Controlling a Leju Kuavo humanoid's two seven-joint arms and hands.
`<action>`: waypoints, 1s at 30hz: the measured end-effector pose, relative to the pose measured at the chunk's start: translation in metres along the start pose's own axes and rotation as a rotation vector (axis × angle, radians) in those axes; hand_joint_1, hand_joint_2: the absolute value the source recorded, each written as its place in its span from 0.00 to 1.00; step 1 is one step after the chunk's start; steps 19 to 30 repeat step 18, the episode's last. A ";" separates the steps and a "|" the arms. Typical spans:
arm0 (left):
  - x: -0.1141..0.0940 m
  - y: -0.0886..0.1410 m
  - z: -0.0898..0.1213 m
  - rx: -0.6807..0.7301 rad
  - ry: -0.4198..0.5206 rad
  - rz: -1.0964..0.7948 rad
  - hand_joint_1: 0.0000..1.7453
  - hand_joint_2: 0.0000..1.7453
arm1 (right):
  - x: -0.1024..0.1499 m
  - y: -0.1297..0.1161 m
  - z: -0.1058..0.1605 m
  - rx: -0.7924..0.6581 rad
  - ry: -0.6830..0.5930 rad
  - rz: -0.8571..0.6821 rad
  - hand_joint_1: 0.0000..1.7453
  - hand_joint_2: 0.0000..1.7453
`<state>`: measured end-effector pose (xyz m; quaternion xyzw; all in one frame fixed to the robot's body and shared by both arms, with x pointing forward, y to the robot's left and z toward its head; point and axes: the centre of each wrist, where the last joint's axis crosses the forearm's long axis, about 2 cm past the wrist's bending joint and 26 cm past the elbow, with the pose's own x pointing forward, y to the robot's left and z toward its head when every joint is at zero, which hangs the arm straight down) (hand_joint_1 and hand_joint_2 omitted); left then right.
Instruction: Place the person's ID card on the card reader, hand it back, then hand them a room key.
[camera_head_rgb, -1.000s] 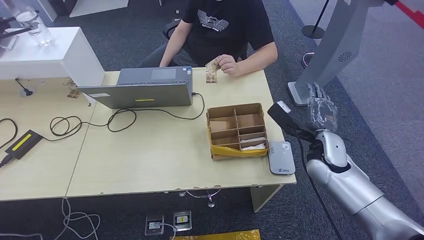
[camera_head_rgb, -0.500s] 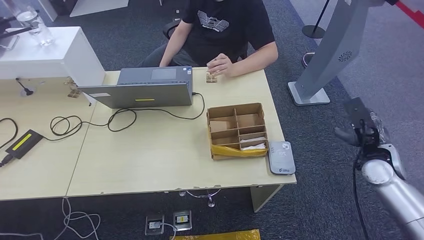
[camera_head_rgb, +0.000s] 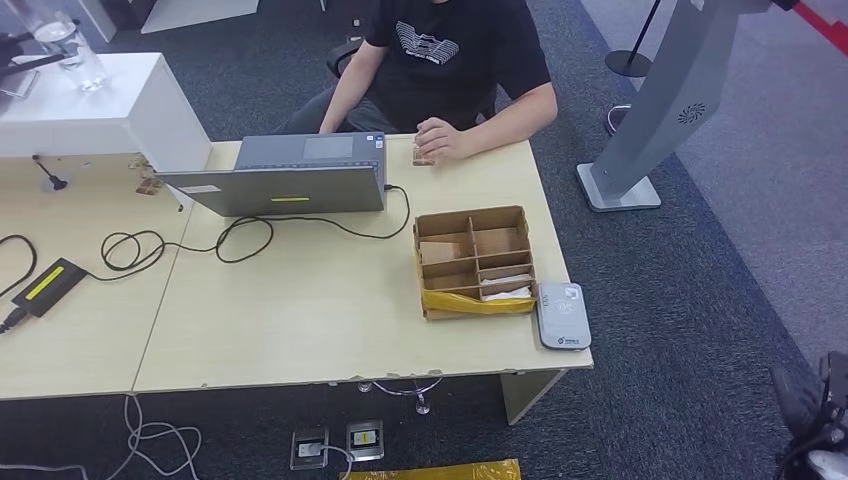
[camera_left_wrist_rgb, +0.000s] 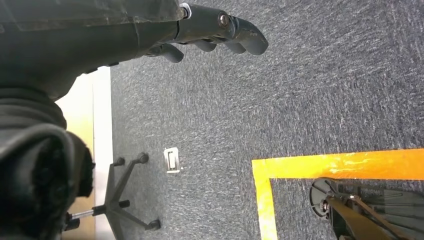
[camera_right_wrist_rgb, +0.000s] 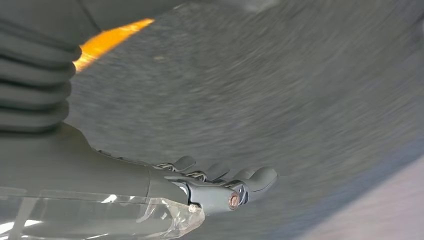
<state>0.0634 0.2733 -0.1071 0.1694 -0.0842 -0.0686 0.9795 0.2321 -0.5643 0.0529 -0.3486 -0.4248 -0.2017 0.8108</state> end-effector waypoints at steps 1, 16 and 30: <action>0.000 0.000 0.000 -0.002 0.005 0.001 0.00 0.00 | -0.017 -0.002 0.003 -0.027 0.055 -0.010 0.00 0.00; 0.002 0.000 0.000 -0.066 0.044 0.199 0.00 0.00 | -0.183 0.057 0.114 -0.250 0.694 0.011 0.00 0.00; 0.002 0.000 -0.001 -0.074 0.034 0.221 0.00 0.00 | -0.189 0.064 0.123 -0.240 0.702 0.030 0.00 0.00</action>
